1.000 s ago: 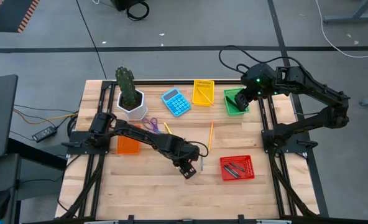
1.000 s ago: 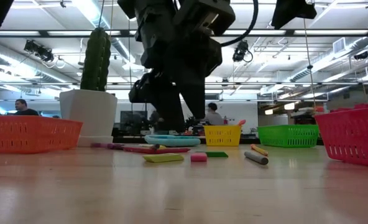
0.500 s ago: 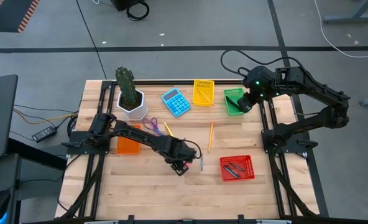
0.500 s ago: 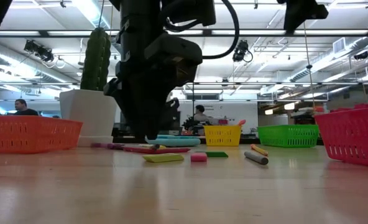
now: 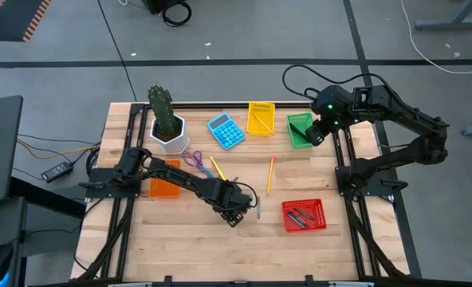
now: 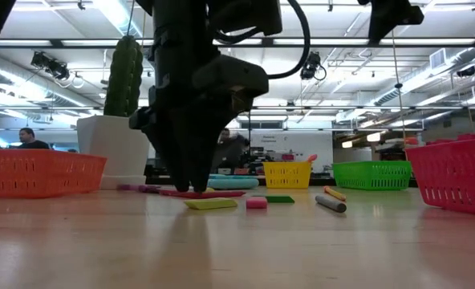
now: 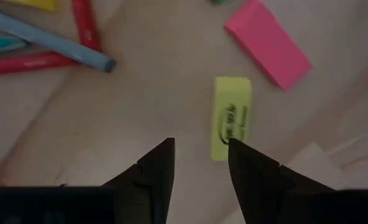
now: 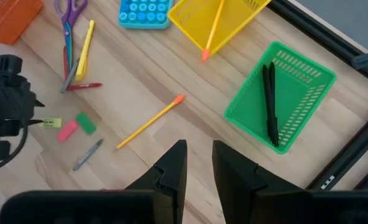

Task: Sort crayons/erasers/pens/pencils in bins
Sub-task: Put the yellow eraser into the orange bin

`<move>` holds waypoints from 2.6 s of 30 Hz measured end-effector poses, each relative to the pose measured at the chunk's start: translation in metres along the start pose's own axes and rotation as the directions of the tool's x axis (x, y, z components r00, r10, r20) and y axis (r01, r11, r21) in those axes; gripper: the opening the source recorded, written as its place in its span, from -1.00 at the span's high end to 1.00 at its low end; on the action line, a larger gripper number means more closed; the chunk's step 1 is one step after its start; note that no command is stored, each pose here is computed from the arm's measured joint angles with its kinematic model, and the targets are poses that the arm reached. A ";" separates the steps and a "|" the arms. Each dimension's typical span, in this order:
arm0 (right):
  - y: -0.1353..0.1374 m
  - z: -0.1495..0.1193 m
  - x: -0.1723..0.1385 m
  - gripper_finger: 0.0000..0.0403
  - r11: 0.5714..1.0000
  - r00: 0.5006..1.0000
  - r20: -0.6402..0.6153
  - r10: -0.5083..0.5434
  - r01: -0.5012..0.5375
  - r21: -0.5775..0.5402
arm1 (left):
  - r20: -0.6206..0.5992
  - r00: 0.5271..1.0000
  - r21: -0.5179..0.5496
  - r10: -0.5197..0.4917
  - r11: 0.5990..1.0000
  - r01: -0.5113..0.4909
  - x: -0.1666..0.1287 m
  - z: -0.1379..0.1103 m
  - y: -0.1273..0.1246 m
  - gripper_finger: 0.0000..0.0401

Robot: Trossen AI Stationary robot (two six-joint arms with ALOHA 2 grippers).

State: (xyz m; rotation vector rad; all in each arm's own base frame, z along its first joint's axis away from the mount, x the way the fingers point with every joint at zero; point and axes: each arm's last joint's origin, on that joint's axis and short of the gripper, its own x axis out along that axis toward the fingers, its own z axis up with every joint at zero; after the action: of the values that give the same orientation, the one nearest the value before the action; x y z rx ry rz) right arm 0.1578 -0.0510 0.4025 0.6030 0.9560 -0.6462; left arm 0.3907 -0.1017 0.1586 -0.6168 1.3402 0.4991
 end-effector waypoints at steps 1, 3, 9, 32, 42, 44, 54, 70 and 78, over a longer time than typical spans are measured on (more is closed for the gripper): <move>0.000 0.000 0.000 0.59 1.000 1.000 -0.003 -0.002 0.002 -0.006 | -0.002 1.000 0.002 0.000 1.000 0.000 0.000 -0.001 0.000 0.22; 0.000 0.000 0.000 0.59 1.000 1.000 -0.002 -0.002 0.002 -0.019 | -0.005 1.000 -0.001 0.003 1.000 -0.003 -0.001 -0.001 0.000 0.22; 0.000 0.000 0.000 0.59 0.999 1.000 -0.002 -0.002 0.002 -0.045 | 0.051 0.998 0.000 -0.022 1.000 0.022 -0.009 0.006 -0.010 0.21; 0.000 0.000 0.000 0.59 0.998 1.000 0.002 -0.008 0.009 -0.060 | 0.010 1.000 0.031 0.008 0.999 -0.009 0.015 0.001 -0.015 0.21; 0.000 0.000 0.000 0.59 0.998 1.000 0.002 -0.009 0.009 -0.055 | -0.001 1.000 0.054 0.015 0.998 -0.014 0.019 -0.002 -0.016 0.21; 0.000 0.000 0.000 0.59 0.998 1.000 0.002 -0.009 0.009 -0.055 | -0.001 1.000 0.055 0.015 0.998 -0.015 0.019 -0.002 -0.016 0.21; 0.000 0.000 0.000 0.59 0.998 1.000 0.002 -0.009 0.009 -0.059 | 0.000 1.000 0.065 0.023 0.998 -0.023 0.020 -0.003 -0.016 0.46; 0.000 0.000 0.000 0.59 0.997 1.000 0.002 -0.009 0.009 -0.076 | -0.005 1.000 0.061 -0.009 0.998 0.010 0.014 -0.002 -0.018 0.49; 0.000 0.000 0.000 0.59 0.997 1.000 0.002 -0.009 0.009 -0.076 | 0.032 0.997 0.083 -0.068 0.994 0.065 -0.003 0.007 -0.030 0.60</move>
State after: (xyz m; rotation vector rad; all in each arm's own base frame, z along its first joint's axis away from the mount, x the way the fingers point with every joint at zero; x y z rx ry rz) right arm 0.1576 -0.0513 0.4024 0.5306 0.9776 -0.6151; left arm 0.4154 -0.1191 0.1657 -0.5810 1.2959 0.3973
